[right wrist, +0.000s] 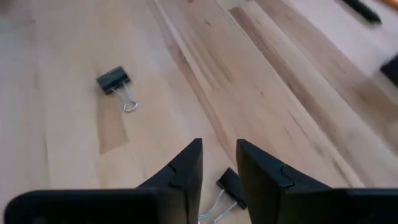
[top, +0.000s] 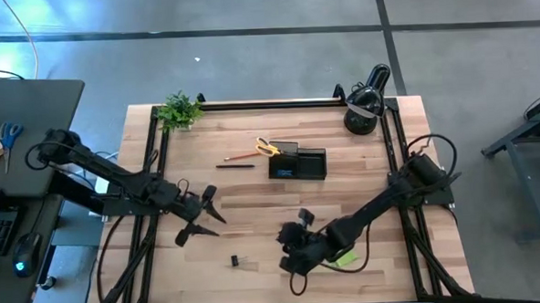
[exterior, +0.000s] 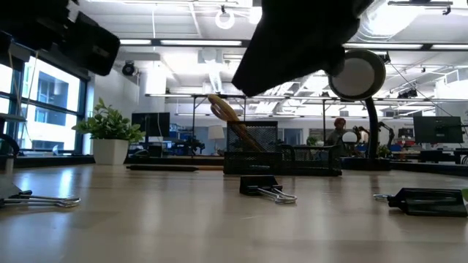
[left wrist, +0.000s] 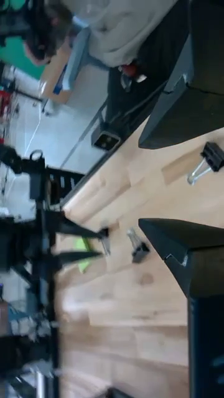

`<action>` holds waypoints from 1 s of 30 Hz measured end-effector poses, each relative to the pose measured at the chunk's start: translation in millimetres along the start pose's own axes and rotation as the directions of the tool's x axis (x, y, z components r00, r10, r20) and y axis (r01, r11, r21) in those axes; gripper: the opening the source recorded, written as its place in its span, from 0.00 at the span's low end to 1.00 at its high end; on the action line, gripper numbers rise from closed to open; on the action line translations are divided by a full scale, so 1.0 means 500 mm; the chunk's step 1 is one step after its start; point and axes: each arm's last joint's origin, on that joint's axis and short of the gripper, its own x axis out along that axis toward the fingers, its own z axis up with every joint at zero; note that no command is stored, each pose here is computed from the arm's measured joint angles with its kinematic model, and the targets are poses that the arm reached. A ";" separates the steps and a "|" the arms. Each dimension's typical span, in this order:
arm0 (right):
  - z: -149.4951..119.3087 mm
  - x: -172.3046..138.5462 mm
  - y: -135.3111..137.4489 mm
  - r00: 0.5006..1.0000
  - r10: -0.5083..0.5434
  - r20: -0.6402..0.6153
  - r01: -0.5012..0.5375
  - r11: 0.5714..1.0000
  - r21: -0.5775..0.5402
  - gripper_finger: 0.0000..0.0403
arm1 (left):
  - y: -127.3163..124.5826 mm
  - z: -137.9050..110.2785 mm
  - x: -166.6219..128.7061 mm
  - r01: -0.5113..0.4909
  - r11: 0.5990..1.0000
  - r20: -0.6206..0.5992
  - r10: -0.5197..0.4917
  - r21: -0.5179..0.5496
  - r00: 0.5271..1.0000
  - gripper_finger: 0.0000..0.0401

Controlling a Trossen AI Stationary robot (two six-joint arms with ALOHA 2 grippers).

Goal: Pick and place office supplies into organizer
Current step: Put the black binder clip into the desk organizer

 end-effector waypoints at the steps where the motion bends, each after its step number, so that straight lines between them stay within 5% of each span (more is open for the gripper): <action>1: -0.003 0.000 0.002 1.000 -0.003 -0.004 0.003 1.000 0.023 0.26 | -0.002 0.001 0.000 0.004 1.000 0.003 -0.005 0.015 1.000 0.46; 13: -0.028 0.001 -0.001 0.997 -0.040 -0.071 0.057 0.967 0.248 0.50 | -0.003 0.006 0.000 -0.024 0.987 0.032 0.019 0.161 0.999 0.46; 23: -0.085 0.069 -0.008 0.974 -0.084 -0.211 0.152 0.932 0.330 0.52 | -0.003 0.014 0.000 -0.043 0.987 0.077 0.031 0.157 0.997 0.46; 30: -0.083 0.073 -0.010 0.979 -0.119 -0.167 0.166 0.937 0.307 0.52 | -0.001 0.002 0.000 -0.046 0.993 0.014 0.045 0.108 0.999 0.46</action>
